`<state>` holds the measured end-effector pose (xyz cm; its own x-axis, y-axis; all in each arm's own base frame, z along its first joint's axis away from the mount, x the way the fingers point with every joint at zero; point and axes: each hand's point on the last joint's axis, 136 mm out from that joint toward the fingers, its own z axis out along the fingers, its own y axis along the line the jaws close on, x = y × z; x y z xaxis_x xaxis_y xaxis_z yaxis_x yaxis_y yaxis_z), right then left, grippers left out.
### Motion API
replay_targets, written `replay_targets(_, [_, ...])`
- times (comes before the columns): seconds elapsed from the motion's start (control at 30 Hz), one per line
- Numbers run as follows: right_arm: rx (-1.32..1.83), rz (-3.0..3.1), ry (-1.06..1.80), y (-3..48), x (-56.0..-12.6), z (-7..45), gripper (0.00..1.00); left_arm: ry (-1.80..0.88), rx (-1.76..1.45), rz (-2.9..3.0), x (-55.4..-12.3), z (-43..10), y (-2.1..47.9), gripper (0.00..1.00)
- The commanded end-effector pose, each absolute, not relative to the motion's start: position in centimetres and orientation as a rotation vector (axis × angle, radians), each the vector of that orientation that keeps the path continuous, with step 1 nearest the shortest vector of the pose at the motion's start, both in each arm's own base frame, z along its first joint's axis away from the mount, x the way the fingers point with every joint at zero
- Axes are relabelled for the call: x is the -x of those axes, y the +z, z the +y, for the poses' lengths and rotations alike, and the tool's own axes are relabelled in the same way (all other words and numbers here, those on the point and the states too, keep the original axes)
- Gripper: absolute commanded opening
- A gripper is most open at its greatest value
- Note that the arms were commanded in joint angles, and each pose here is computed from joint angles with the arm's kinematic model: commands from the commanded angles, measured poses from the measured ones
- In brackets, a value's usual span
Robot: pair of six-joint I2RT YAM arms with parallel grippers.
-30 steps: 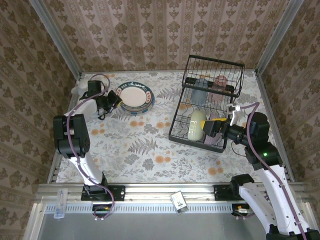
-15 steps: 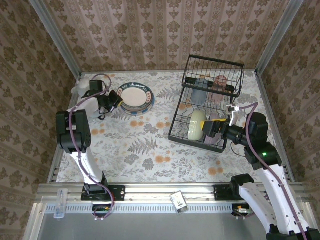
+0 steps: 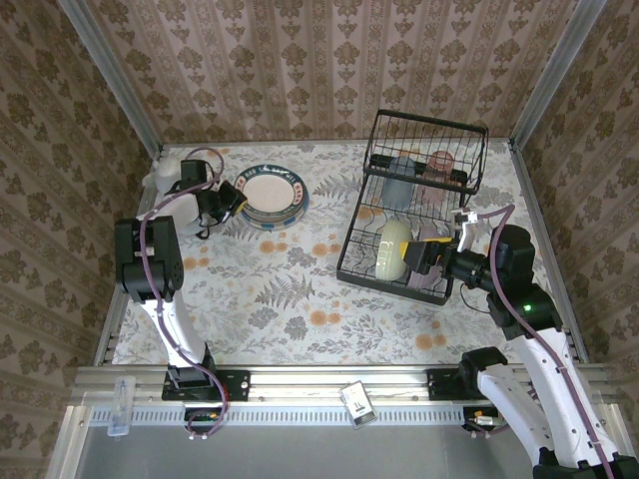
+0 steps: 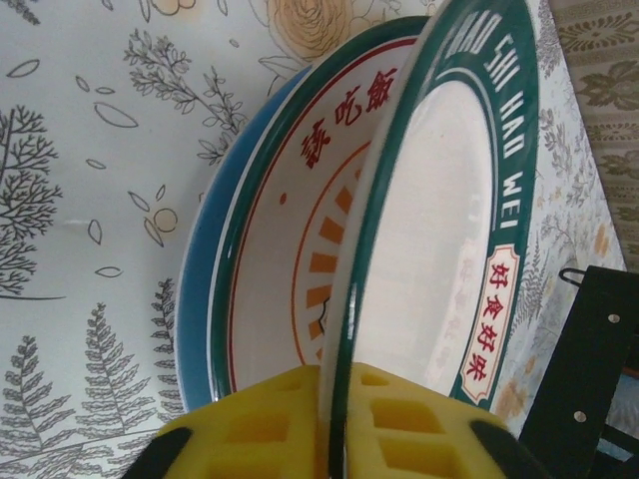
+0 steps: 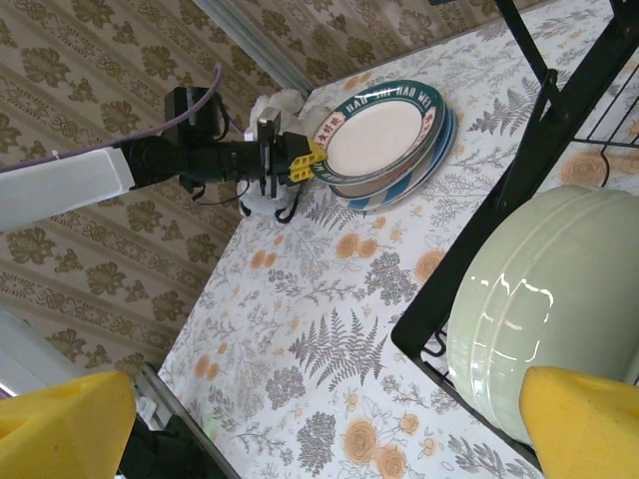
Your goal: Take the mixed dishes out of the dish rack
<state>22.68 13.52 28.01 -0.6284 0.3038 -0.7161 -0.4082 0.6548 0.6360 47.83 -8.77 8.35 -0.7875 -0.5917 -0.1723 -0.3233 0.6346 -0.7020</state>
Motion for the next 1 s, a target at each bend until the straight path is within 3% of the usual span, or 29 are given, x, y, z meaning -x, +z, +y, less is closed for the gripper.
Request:
replay_targets(0.0, [0.062,2.004,1.034,27.5,-22.8,13.5,1.0,-0.982,0.647,2.419,-49.2,-9.4,10.3,0.21])
replay_targets(0.47, [0.059,2.005,1.035,27.3,-22.8,13.6,1.0,-0.893,0.623,2.469,-48.8,-8.7,10.9,0.58])
replay_targets(0.8, [0.06,2.001,1.041,27.4,-22.7,13.6,1.0,-0.763,0.594,2.554,-48.3,-8.0,10.5,0.74])
replay_targets(0.93, [0.064,2.001,1.047,27.5,-22.6,13.8,1.0,-0.659,0.538,2.599,-48.0,-8.0,10.8,0.97])
replay_targets(0.97, [0.064,2.001,1.05,27.5,-22.6,13.8,1.0,-0.629,0.523,2.611,-47.9,-7.9,10.8,0.98])
